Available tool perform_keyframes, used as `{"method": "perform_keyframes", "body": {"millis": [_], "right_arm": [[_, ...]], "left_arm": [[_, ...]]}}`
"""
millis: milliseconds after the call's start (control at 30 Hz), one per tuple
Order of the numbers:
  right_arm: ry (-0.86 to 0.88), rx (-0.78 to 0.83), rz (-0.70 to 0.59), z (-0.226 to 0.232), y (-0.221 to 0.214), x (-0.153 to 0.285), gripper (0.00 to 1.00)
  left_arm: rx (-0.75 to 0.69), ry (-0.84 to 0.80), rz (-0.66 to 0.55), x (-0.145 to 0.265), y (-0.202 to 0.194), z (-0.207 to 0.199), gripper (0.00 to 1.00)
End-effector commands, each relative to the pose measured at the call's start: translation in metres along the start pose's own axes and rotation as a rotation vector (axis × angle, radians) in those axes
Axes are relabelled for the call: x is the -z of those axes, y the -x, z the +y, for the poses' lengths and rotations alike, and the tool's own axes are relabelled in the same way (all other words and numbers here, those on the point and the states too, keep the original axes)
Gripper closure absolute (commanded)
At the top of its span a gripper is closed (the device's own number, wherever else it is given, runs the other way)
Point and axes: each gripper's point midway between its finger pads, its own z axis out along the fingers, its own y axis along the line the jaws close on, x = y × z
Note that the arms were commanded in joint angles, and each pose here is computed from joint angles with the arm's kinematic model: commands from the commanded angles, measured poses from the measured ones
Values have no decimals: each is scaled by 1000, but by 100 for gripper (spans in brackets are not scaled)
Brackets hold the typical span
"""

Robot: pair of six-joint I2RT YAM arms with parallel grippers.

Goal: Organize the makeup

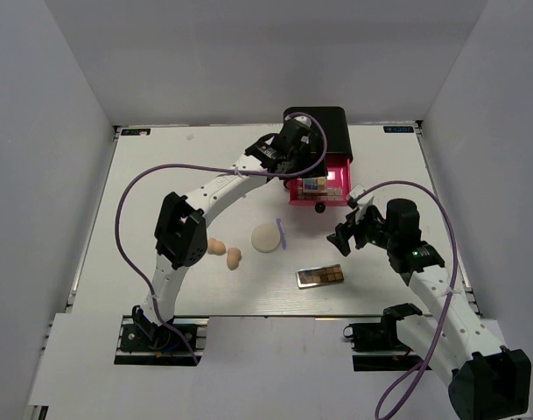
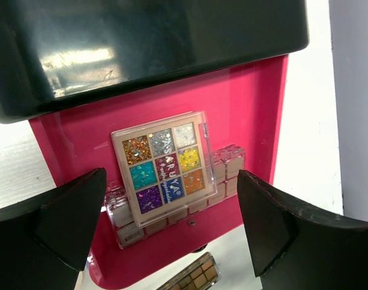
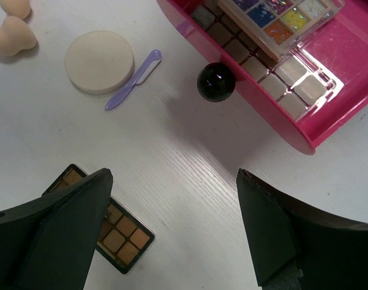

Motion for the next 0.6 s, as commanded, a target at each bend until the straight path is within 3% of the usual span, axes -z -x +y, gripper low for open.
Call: {"method": "perform_keyframes", "body": {"millis": [0, 100, 233, 367, 567], "right_arm": [[47, 84, -37, 3, 14, 1, 11], [159, 163, -47, 21, 12, 3, 11], [360, 439, -98, 48, 5, 7, 11], [556, 571, -49, 65, -22, 6, 11], [770, 535, 81, 70, -44, 0, 11]], "left_arm": [[-4, -119, -159, 59, 55, -40, 2], [-33, -147, -229, 91, 73, -48, 2], [-51, -137, -295, 130, 84, -38, 2], [-35, -15, -307, 149, 62, 10, 2], [58, 119, -308, 184, 22, 69, 2]]}}
